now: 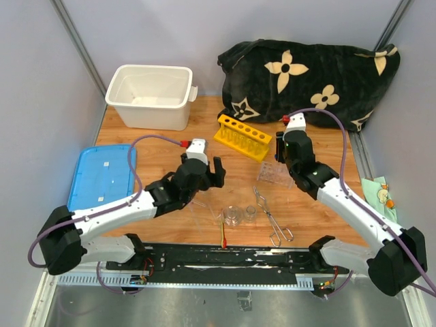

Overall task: Organize the chemistry lab equipment
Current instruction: Move the test tube rack to the center of the board.

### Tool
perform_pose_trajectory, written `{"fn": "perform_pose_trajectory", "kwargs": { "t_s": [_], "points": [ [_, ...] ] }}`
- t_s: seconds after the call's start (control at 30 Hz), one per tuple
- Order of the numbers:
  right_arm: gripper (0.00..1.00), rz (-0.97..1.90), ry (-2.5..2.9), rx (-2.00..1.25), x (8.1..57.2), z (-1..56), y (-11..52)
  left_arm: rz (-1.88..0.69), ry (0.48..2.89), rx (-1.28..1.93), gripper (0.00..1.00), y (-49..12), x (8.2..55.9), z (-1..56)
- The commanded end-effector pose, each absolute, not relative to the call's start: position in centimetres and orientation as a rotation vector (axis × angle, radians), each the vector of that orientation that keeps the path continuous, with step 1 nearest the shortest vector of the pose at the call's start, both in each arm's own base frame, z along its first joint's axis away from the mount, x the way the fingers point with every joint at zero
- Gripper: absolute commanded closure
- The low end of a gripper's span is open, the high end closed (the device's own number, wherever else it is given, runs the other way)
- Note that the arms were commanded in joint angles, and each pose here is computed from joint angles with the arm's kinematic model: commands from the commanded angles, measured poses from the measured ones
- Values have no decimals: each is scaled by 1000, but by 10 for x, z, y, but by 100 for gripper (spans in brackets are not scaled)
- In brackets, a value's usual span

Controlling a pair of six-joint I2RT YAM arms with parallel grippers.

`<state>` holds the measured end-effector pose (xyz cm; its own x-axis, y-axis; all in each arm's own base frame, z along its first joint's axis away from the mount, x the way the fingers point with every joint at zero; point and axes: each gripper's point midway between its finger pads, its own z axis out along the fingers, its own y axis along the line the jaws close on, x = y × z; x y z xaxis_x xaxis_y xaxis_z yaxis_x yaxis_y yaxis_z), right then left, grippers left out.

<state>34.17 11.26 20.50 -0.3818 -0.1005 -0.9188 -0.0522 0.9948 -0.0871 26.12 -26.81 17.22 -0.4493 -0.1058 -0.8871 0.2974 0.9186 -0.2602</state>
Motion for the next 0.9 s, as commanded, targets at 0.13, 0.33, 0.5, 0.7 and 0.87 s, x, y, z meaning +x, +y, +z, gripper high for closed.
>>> {"fn": "perform_pose_trajectory", "kwargs": {
  "t_s": [0.13, 0.33, 0.5, 0.7, 0.87],
  "points": [
    [58, 40, 2031, -211, 326, 224, 129, -473, 2057, -103, 16, -202, 300, 175],
    [53, 40, 2101, -221, 356, 233, 138, -478, 2080, -168, 17, -187, 335, 190],
    [54, 98, 2254, -224, 395, 208, 145, -517, 2054, -169, 17, -195, 348, 207],
    [56, 137, 2305, -234, 410, 205, 152, -602, 2082, -151, 18, -212, 388, 213],
    [57, 82, 2281, -211, 395, 215, 135, -684, 2157, -108, 20, -240, 429, 196]
  ]
}}
